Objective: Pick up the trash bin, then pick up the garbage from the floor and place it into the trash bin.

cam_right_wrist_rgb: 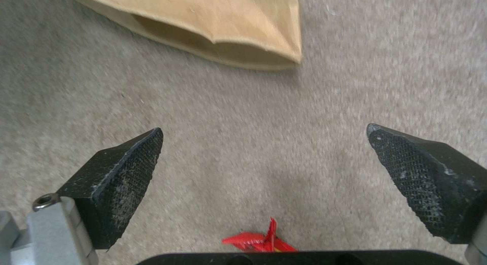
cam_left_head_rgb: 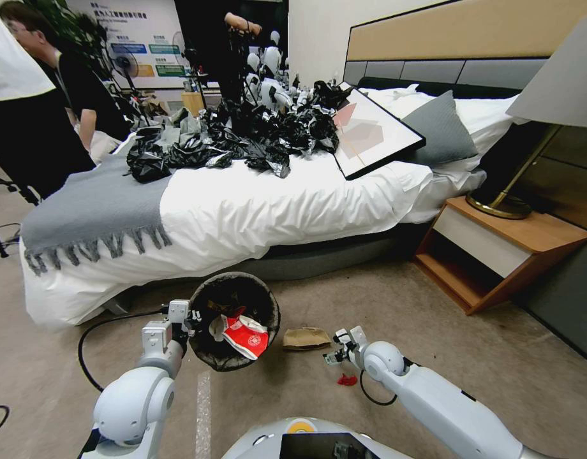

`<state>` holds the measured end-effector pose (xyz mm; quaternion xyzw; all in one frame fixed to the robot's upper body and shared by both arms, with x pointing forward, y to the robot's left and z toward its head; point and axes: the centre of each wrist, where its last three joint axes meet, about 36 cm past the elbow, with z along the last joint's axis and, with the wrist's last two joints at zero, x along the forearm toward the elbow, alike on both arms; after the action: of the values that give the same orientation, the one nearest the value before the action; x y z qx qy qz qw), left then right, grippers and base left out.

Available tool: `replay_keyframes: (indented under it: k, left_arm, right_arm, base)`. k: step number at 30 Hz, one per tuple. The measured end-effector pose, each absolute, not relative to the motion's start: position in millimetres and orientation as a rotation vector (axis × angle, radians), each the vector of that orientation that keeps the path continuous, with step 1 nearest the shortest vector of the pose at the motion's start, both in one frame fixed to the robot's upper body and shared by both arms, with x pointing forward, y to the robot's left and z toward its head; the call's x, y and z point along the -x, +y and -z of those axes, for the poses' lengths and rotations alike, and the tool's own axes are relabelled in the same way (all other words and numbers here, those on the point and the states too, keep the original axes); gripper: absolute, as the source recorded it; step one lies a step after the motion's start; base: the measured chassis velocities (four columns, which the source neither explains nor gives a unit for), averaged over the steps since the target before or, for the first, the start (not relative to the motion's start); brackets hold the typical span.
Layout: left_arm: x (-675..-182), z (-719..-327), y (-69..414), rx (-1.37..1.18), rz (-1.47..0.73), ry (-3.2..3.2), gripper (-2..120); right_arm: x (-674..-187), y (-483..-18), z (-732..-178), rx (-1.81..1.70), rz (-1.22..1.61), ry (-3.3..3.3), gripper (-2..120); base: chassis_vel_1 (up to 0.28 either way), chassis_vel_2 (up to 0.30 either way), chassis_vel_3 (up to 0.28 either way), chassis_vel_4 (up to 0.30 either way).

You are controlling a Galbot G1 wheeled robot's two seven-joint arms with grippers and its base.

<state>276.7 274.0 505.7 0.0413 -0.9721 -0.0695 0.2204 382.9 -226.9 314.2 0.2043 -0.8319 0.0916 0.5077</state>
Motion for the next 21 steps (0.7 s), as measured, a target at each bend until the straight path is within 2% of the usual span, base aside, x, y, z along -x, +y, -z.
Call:
replay_keyframes:
  k: [21]
  left_arm:
    - [-279,-504,275,-0.113,0.193,-2.687,0]
  right_arm:
    - [-355,-231,-281,-0.441,-0.218,-1.945,100]
  base:
    - [0.0,0.0,0.0,0.0]
